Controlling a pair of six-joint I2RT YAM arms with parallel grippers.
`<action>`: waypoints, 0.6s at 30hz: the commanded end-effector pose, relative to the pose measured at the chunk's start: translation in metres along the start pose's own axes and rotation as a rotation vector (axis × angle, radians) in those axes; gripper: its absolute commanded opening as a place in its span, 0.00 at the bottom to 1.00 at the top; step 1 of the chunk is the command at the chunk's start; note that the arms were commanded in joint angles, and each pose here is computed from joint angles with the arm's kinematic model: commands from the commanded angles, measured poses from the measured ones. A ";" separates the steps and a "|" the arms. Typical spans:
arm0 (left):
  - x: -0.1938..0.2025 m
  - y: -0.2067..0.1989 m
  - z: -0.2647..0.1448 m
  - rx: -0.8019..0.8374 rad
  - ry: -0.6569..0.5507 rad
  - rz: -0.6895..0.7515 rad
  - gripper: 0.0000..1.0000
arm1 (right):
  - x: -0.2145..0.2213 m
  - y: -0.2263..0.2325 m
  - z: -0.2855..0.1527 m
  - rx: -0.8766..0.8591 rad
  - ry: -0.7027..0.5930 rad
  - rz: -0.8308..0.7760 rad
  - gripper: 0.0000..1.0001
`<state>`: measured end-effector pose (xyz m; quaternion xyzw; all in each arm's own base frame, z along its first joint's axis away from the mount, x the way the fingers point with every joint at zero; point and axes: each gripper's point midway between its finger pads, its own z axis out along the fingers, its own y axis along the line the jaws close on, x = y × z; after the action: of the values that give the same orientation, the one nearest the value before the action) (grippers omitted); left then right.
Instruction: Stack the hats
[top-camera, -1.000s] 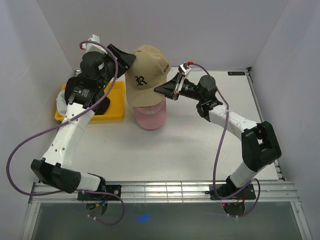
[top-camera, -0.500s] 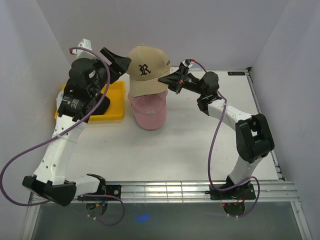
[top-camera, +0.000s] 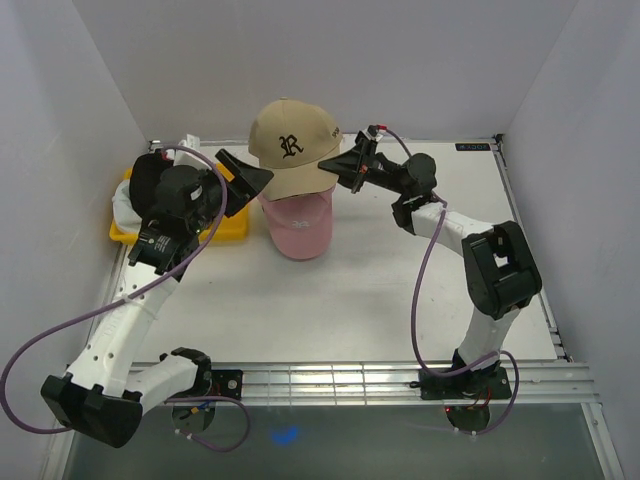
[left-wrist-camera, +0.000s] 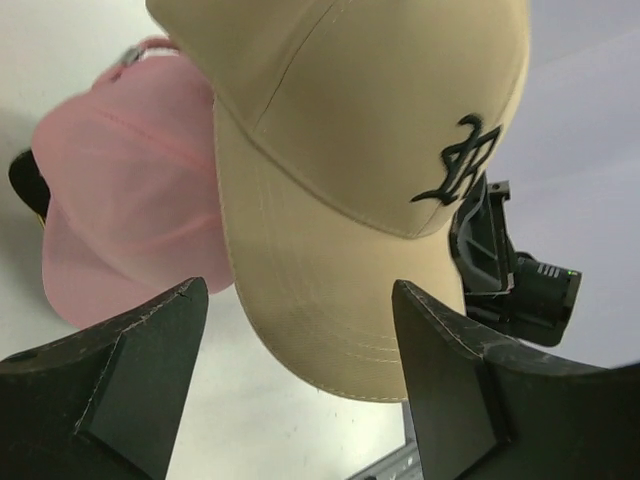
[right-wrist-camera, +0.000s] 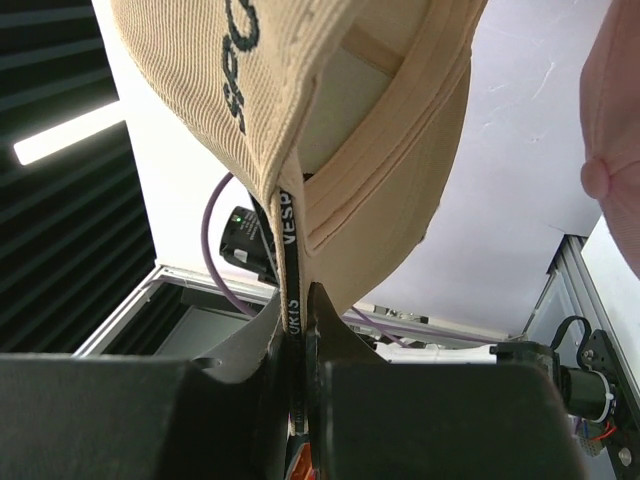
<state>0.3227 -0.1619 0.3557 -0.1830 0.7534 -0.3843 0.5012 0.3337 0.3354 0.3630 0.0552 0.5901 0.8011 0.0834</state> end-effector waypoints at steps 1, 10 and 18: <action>0.004 -0.022 -0.010 0.117 0.021 -0.043 0.85 | 0.011 0.014 -0.004 -0.073 0.042 -0.070 0.08; 0.014 -0.014 -0.008 0.131 0.036 -0.064 0.87 | 0.011 -0.001 -0.009 -0.080 0.040 -0.056 0.08; 0.032 0.008 -0.007 0.101 0.064 -0.123 0.86 | 0.010 -0.006 -0.011 -0.094 0.042 -0.046 0.08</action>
<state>0.3102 -0.1777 0.3245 -0.1893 0.7494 -0.4420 0.4552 0.3348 0.3362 0.3276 0.0748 0.5952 0.7982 0.0552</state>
